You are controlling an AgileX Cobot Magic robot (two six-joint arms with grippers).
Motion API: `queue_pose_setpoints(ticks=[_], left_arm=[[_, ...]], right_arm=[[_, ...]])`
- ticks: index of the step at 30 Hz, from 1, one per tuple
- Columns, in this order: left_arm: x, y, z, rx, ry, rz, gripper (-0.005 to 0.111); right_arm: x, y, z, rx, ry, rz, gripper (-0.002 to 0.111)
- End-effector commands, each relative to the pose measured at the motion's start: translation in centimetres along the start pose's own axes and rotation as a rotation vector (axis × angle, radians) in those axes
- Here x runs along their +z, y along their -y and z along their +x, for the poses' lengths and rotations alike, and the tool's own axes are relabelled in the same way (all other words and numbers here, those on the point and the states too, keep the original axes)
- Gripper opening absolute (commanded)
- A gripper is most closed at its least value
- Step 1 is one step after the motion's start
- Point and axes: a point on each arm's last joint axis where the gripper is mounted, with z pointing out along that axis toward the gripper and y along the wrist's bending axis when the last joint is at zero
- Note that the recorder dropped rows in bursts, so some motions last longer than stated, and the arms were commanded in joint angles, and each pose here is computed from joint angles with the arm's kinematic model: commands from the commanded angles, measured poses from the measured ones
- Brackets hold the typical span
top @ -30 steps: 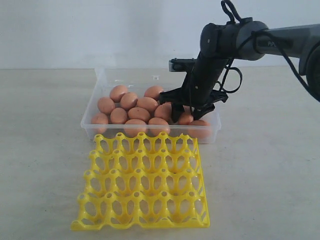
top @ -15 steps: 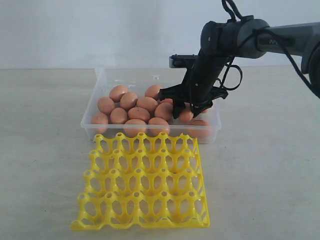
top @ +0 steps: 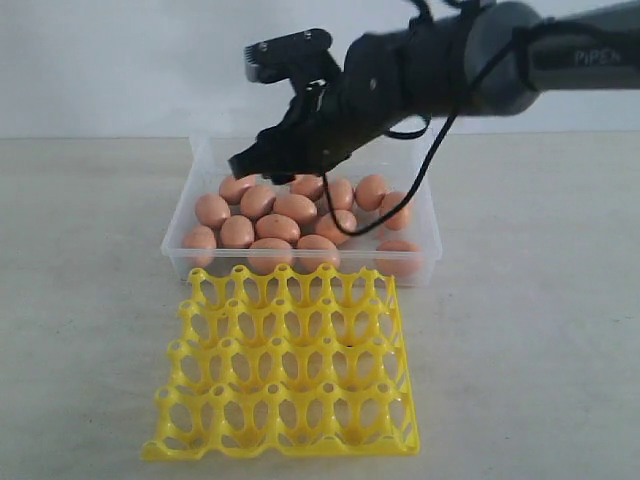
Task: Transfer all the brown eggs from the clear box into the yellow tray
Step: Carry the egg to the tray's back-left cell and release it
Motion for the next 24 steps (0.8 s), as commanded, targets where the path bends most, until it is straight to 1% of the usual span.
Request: queue_pose_setpoints(ticks=[1, 4, 6, 8, 13, 16, 19, 24], left_arm=[[0.0, 0.0, 0.1, -0.004, 0.0, -0.002, 0.022], [0.0, 0.0, 0.1, -0.004, 0.0, -0.002, 0.022], [0.0, 0.0, 0.1, -0.004, 0.0, -0.002, 0.022], [0.0, 0.0, 0.1, -0.004, 0.0, -0.002, 0.022], [0.0, 0.0, 0.1, -0.004, 0.0, -0.002, 0.022], [0.0, 0.0, 0.1, -0.004, 0.0, -0.002, 0.022], [0.0, 0.0, 0.1, -0.004, 0.0, -0.002, 0.022], [0.0, 0.0, 0.1, -0.004, 0.0, -0.002, 0.022]], right_arm=[[0.2, -4.0, 2.1, -0.063, 0.3, -0.045, 0.0], [1.1, -5.9, 4.8, -0.045, 0.362, -0.073, 0.0], [1.7, -6.5, 6.2, -0.026, 0.343, -0.091, 0.0], [2.4, -6.7, 7.1, -0.013, 0.32, -0.121, 0.0], [3.2, -7.4, 7.7, 0.012, 0.34, -0.214, 0.0], [3.3, -7.8, 8.1, -0.04, 0.311, -0.247, 0.0], [3.4, -7.9, 8.6, -0.059, 0.263, -0.261, 0.0], [3.5, -7.8, 8.8, -0.051, 0.235, -0.252, 0.0]])
